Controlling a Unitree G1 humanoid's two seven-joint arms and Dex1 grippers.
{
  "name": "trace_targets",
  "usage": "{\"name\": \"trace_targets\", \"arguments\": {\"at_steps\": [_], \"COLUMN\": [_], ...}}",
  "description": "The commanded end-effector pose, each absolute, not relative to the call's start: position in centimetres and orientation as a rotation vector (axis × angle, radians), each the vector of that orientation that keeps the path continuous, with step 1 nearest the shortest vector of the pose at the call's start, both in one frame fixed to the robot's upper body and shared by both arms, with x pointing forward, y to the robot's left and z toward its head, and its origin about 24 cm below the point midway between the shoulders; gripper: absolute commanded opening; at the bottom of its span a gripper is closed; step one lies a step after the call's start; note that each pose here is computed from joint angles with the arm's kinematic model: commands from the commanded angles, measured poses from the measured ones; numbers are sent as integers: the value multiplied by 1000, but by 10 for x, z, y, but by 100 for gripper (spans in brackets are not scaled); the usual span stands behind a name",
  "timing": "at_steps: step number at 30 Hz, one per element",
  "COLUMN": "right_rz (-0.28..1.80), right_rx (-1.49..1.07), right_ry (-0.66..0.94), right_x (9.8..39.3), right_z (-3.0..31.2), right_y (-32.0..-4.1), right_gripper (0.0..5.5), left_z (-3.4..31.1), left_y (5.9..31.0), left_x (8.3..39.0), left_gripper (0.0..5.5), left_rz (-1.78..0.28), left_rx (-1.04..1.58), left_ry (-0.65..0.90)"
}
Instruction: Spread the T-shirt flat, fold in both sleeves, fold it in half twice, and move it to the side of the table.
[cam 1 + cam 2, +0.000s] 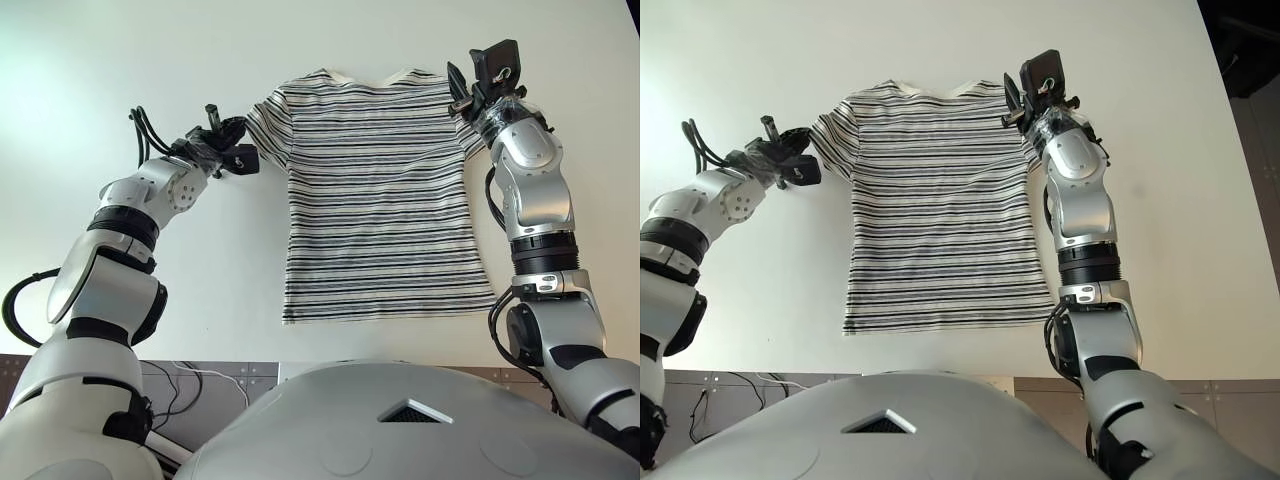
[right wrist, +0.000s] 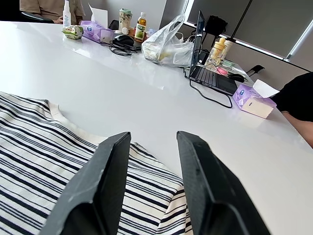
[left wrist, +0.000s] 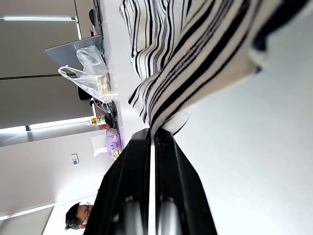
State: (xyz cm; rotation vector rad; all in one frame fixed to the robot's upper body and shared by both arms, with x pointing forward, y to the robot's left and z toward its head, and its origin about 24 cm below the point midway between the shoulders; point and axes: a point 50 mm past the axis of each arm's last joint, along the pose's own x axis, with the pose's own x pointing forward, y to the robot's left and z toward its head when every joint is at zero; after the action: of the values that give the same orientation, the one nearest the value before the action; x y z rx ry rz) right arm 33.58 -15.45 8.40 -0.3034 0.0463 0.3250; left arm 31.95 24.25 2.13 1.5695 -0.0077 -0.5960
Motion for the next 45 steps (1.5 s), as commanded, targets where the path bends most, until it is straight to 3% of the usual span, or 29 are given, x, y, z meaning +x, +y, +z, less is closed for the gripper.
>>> {"name": "trace_targets", "arguments": {"at_steps": [1,11,19,25,30,45], "right_rz": [312,317,311,310,313,300], "right_rx": [-304,-303,-305,-301,-302,-299], "right_ry": [50,55,64,70,75,74], "right_x": [336,336,336,337,338,339], "right_z": [84,83,82,80,79,79], "right_y": [-154,-154,-157,-155,-155,-157], "right_gripper": [170,170,170,170,170,170], "left_z": [20,40,22,18,12,18], "left_y": [237,187,150,138,128,138], "left_x": [314,320,315,323,319,313], "left_gripper": [12,12,12,12,85,315], "left_rz": [-529,-490,-625,-586,-638,-619], "left_rx": [1534,1504,1398,1256,1112,996], "left_ry": [-80,-326,-323,-251,-176,-101]}}
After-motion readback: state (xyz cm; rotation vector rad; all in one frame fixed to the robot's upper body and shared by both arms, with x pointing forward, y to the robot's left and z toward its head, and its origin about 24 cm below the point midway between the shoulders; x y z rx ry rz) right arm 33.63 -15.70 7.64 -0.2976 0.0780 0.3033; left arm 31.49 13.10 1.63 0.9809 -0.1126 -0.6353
